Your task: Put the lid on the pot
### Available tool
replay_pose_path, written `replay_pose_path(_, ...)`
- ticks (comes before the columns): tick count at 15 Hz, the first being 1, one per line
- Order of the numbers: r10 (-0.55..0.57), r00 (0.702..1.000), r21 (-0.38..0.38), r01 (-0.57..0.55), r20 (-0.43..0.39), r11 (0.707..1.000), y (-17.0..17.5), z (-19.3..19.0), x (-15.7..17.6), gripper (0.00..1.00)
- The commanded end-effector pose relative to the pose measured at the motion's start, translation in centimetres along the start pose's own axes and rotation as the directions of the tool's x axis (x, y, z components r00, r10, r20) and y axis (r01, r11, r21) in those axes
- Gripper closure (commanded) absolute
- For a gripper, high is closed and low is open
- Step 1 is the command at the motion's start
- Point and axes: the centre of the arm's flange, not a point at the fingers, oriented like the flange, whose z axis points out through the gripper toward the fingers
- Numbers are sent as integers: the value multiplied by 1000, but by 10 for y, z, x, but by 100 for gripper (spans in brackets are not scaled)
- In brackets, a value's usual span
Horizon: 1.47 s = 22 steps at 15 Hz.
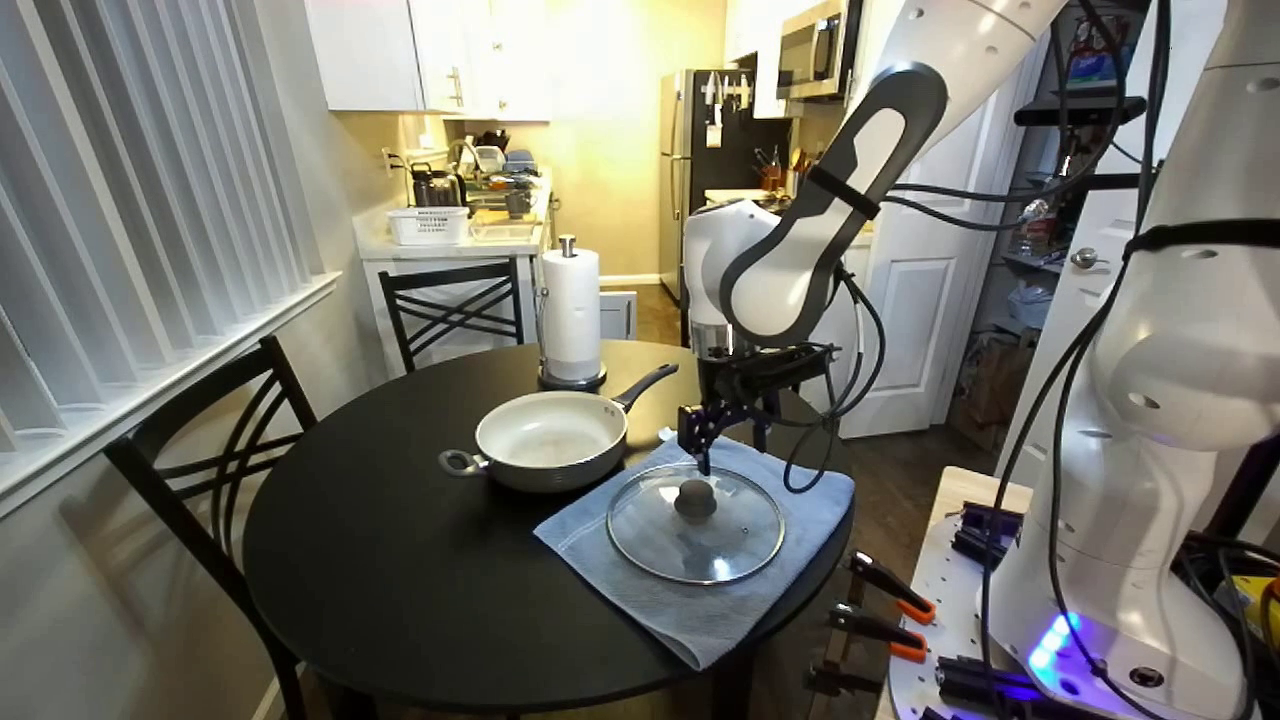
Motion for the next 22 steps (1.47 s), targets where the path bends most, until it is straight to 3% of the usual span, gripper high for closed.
replay_pose_path(1, -6, 1000, 51, 8, -23, 999, -13, 25, -13, 0)
replay_pose_path(5, 66, 991, 124, -51, -117, 991, -4, 43, 3, 0)
replay_pose_path(12, 138, 990, 144, -130, -43, 981, -2, 94, 30, 0)
replay_pose_path(22, 108, 991, 165, -93, -82, 982, -15, 85, 13, 0)
